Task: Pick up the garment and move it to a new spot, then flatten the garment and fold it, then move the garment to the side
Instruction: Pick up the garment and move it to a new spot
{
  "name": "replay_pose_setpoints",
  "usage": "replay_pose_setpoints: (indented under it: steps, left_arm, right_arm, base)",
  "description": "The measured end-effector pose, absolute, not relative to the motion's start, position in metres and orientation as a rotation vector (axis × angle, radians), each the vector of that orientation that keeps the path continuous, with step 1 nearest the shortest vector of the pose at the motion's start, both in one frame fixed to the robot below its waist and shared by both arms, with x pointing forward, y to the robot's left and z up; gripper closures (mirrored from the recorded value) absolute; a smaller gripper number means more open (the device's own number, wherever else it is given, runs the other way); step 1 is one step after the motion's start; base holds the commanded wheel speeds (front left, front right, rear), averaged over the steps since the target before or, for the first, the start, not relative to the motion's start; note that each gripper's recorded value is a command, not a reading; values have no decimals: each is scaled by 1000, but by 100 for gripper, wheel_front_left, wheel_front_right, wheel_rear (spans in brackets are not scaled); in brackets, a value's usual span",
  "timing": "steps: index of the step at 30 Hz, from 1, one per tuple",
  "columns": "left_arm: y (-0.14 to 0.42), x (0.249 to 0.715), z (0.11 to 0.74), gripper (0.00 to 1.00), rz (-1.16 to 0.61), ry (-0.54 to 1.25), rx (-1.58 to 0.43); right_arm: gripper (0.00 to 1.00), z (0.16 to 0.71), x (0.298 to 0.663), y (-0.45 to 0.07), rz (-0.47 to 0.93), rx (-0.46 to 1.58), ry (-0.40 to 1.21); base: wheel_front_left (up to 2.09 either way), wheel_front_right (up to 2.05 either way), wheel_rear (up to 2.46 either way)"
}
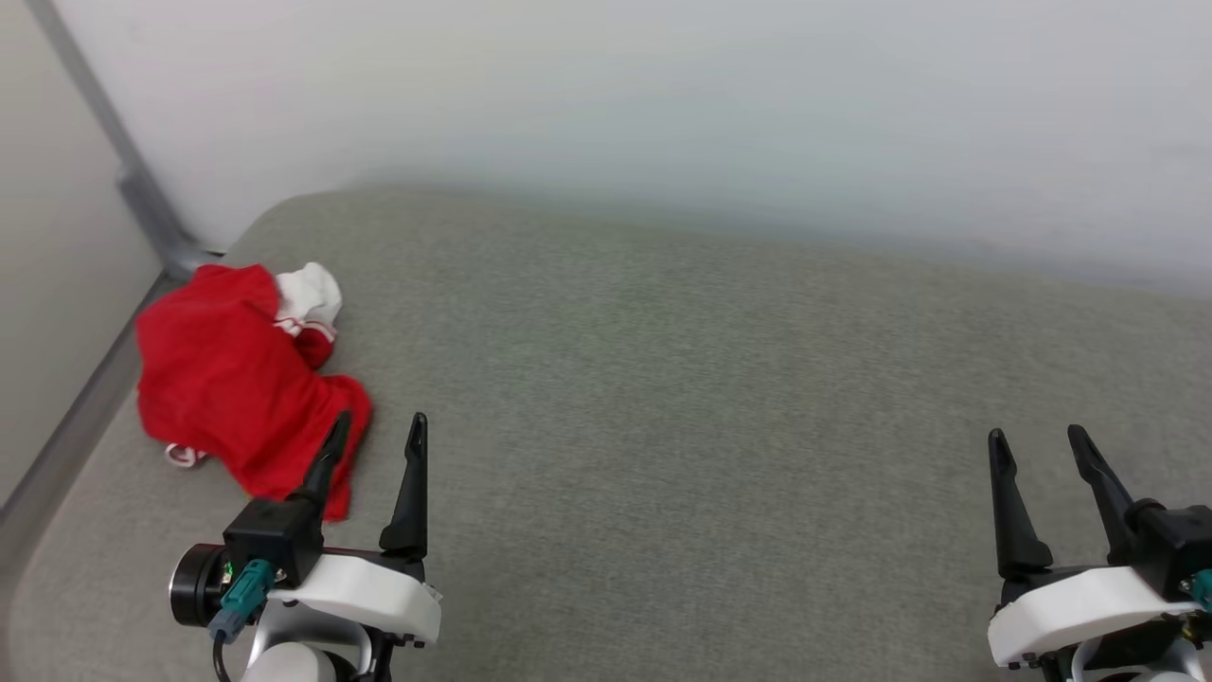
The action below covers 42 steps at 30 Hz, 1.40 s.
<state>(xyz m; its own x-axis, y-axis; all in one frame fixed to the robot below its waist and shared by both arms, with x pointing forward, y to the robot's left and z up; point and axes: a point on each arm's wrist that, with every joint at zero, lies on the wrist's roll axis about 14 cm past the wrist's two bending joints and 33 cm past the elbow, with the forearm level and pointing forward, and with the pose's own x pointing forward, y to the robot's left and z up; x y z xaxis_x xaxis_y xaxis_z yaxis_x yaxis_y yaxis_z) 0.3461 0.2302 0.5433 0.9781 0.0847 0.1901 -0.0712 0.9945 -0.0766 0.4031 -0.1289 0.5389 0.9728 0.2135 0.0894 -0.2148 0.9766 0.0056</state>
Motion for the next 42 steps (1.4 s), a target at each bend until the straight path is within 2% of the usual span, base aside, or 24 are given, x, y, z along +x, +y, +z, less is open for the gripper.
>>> replay_pose_setpoints:
  steps: [12, 24, 36, 42]
  left_arm:
    - [293, 299, 540, 0, 294, -193, -57]
    - [332, 255, 539, 0, 451, -194, -47]
    - [336, 251, 536, 0, 464, -184, -48]
    - [346, 273, 546, 0, 452, -200, -50]
  right_arm:
    - [0, 539, 420, -51, 424, 33, -92]
    - [0, 544, 423, 11, 587, 52, -106]
    - [0, 541, 425, 18, 600, 55, -101]
    - [0, 540, 433, 12, 581, 50, -97]
  base:
    - [0, 0, 0]
    - [0, 0, 0]
    - [0, 0, 0]
    - [0, 0, 0]
